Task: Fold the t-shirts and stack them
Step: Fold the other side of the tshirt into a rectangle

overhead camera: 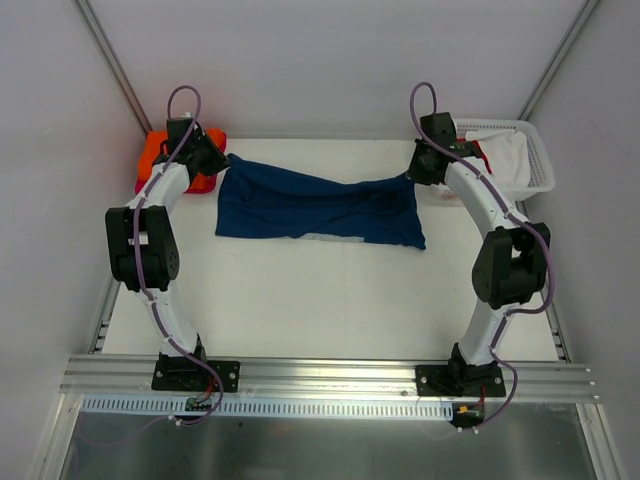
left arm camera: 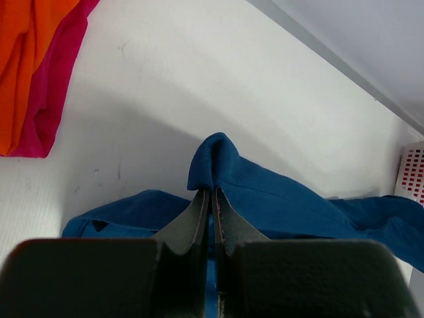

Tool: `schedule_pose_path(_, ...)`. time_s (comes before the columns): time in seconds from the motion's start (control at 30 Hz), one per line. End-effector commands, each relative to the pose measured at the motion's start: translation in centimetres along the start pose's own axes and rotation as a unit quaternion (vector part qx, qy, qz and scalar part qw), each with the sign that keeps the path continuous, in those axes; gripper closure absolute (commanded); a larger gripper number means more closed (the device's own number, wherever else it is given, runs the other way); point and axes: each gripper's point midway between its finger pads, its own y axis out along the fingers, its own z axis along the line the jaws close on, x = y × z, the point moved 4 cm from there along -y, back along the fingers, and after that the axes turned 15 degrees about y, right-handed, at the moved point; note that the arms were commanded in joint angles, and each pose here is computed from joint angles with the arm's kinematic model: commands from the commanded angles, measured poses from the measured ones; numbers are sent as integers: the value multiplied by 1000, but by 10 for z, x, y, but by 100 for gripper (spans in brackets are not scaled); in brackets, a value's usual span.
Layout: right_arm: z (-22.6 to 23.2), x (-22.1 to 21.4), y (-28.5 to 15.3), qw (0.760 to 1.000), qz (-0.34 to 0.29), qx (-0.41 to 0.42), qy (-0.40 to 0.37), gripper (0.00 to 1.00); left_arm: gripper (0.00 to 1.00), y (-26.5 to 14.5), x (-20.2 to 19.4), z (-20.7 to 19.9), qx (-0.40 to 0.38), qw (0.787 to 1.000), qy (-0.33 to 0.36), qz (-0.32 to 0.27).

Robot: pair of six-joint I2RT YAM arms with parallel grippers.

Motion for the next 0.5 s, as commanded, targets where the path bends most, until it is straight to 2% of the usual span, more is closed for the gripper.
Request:
schedule_pose_path(0.0,-3,8,-21,1000,-27,4,-6,100,100,-22,16,-6,2,999,13,-34)
schedule_pose_path(0.47,-23,-25,-22,1000,8,-3,5,100,100,-36,-6,9,32,999,4,-24)
